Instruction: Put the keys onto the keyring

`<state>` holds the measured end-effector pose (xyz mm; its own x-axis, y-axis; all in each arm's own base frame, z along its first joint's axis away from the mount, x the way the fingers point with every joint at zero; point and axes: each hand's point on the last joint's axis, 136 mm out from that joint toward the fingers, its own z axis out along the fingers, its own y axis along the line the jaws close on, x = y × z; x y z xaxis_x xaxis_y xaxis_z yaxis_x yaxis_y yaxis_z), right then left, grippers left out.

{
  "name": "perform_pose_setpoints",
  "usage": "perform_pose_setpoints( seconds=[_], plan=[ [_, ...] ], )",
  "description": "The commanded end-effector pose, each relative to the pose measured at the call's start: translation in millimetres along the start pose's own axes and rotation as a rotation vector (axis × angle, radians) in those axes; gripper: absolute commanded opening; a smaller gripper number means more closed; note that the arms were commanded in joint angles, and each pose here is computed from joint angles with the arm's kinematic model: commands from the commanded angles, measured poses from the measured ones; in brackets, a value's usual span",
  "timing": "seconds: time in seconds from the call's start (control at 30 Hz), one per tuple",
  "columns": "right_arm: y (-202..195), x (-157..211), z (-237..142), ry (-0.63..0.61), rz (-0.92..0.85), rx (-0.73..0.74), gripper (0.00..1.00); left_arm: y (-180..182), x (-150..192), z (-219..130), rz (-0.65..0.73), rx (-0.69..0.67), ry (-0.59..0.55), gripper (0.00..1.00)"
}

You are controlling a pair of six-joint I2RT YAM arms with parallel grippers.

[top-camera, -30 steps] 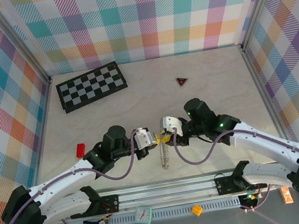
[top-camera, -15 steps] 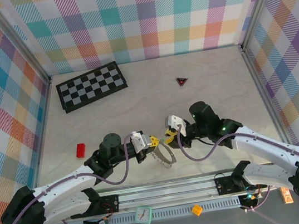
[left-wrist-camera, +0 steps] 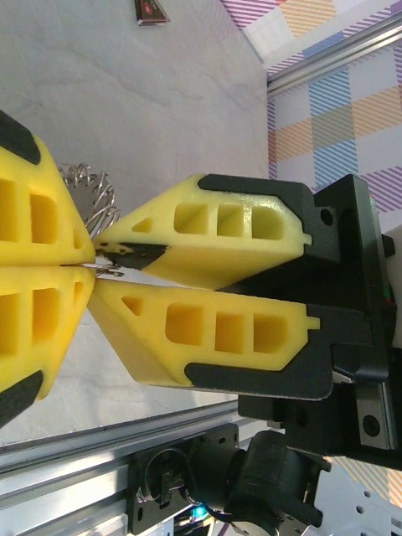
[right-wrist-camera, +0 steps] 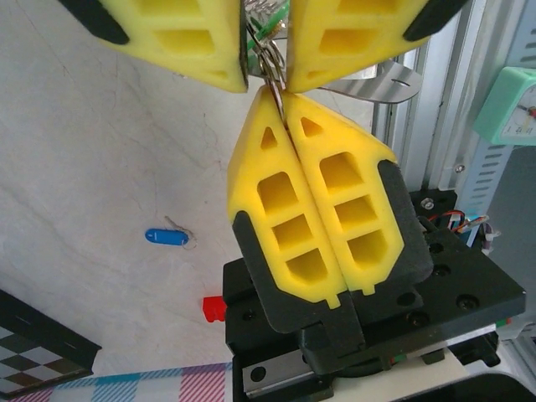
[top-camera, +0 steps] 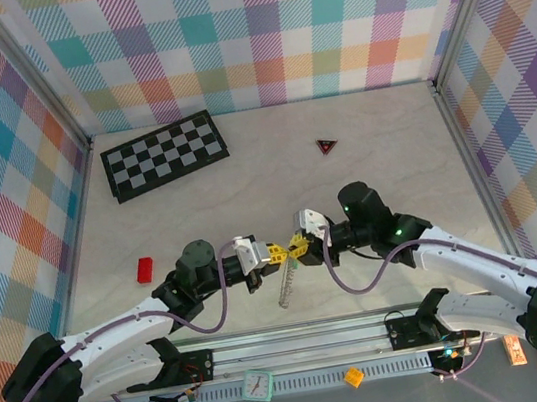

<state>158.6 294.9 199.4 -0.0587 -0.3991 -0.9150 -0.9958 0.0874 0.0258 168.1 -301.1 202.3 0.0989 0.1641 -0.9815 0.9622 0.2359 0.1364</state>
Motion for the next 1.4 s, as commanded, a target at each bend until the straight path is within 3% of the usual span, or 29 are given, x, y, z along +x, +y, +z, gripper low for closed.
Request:
perform_pose_setpoints(
  seconds=[0.0, 0.1, 0.17, 0.2, 0.3, 0.37, 0.47, 0.6, 1.17, 1.37],
  plan=[
    [9, -3, 4, -0.027, -0.033, -0.056, 0.16, -1, -19, -2, 0.027, 0.015, -0.088, 0.0],
    [7, -5, 4, -0.032, -0.041, -0.046, 0.02, 0, -19, -1, 0.026, 0.014, -0.091, 0.0],
    [6, -6, 2, -0.024, -0.047, -0.038, 0.0, 4, -18, -2, 0.023, -0.008, -0.086, 0.0],
    [6, -5, 1, -0.012, -0.052, -0.032, 0.0, 7, -16, -2, 0.017, -0.03, -0.074, 0.03],
    [3, -4, -4, 0.034, -0.069, -0.008, 0.0, 14, -9, -6, 0.028, -0.08, -0.013, 0.25],
    [2, -3, -6, 0.066, -0.085, 0.001, 0.0, 14, 0, -8, 0.047, -0.076, 0.065, 0.27],
    [1, 2, -7, 0.142, -0.113, 0.013, 0.0, 16, 8, -10, 0.077, -0.064, 0.186, 0.27],
    [-1, 1, -6, 0.192, -0.149, 0.022, 0.0, 15, 5, -10, 0.111, -0.038, 0.227, 0.26],
    [5, -16, 0, 0.188, -0.224, 0.015, 0.0, 5, 1, -4, 0.085, 0.065, 0.233, 0.26],
    [12, -23, 5, 0.158, -0.247, -0.01, 0.0, 7, 0, 1, 0.08, 0.084, 0.234, 0.18]
  ],
)
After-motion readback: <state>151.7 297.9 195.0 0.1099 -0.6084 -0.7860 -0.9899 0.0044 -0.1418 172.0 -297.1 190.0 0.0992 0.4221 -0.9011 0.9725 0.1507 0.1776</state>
